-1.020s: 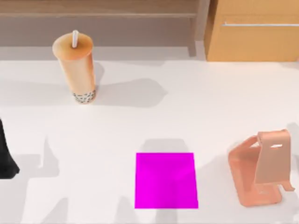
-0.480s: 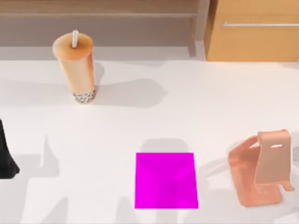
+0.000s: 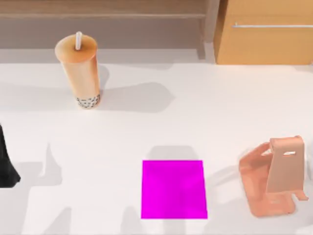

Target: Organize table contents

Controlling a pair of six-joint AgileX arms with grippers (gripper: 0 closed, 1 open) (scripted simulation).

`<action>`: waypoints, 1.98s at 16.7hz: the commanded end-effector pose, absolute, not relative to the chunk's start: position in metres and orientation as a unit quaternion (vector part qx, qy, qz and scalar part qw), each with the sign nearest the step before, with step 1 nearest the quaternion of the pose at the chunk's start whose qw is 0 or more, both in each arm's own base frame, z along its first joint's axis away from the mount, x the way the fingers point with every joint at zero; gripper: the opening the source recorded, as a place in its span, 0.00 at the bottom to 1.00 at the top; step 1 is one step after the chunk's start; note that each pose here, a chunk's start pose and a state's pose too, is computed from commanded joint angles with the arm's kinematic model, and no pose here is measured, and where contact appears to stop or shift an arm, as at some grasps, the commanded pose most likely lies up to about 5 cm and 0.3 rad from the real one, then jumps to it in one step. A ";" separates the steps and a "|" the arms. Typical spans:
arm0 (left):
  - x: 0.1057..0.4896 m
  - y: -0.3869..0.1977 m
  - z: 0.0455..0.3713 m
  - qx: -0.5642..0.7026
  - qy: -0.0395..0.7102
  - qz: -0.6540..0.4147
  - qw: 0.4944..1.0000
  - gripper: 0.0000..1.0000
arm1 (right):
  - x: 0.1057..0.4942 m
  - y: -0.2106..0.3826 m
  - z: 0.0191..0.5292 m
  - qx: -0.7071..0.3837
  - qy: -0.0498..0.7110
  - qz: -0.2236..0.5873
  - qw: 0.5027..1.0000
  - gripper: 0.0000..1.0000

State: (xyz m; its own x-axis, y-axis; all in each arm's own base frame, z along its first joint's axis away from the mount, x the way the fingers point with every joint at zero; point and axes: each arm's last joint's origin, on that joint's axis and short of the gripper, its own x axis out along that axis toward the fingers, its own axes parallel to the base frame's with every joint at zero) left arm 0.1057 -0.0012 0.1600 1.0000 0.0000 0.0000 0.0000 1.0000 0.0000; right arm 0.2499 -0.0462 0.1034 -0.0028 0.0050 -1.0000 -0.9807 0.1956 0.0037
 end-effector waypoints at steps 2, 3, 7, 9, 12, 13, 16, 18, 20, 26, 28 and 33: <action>0.106 -0.001 0.160 0.000 0.000 0.000 1.000 1.00 | 0.250 -0.046 0.103 -0.446 0.546 0.450 0.547 0.85; 0.106 -0.001 0.160 0.000 0.000 0.000 1.000 1.00 | 0.250 -0.046 0.103 -0.446 0.546 0.450 0.547 0.77; 0.106 -0.001 0.160 0.000 0.000 0.000 1.000 1.00 | 0.250 -0.046 0.103 -0.446 0.546 0.450 0.547 0.47; 0.106 -0.001 0.160 0.000 0.000 0.000 1.000 1.00 | 0.250 -0.046 0.103 -0.446 0.546 0.450 0.547 0.32; 0.106 -0.001 0.160 0.000 0.000 0.000 1.000 1.00 | 0.250 -0.046 0.103 -0.446 0.546 0.450 0.547 0.10; 0.106 -0.001 0.160 0.000 0.000 0.000 1.000 1.00 | 0.250 -0.046 0.103 -0.446 0.546 0.450 0.547 0.02; 0.106 -0.001 0.160 0.000 0.000 0.000 1.000 1.00 | 0.250 -0.046 0.103 -0.446 0.546 0.450 0.547 0.00; 0.106 -0.001 0.160 0.000 0.000 0.000 1.000 1.00 | 0.250 -0.046 0.103 -0.446 0.546 0.450 0.547 0.00; 0.106 -0.001 0.160 0.000 0.000 0.000 1.000 1.00 | 0.250 -0.046 0.103 -0.446 0.546 0.450 0.547 0.00; 0.106 -0.001 0.160 0.000 0.000 0.000 1.000 1.00 | 0.252 -0.047 0.130 -0.445 0.550 0.444 0.550 0.00; 0.106 -0.001 0.160 0.000 0.000 0.000 1.000 1.00 | 0.254 -0.047 0.148 -0.444 0.551 0.447 0.547 0.00; 0.106 -0.001 0.160 0.000 0.000 0.000 1.000 1.00 | 0.251 -0.046 0.199 -0.442 0.553 0.449 0.546 0.00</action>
State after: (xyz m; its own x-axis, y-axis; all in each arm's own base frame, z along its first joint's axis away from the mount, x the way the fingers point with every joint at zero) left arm 0.1057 -0.0012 0.1600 1.0000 0.0000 0.0000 0.0000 1.0000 0.0000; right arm 0.2508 -0.0459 0.1991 -0.0136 0.0011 -0.9999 -0.9782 0.2073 0.0136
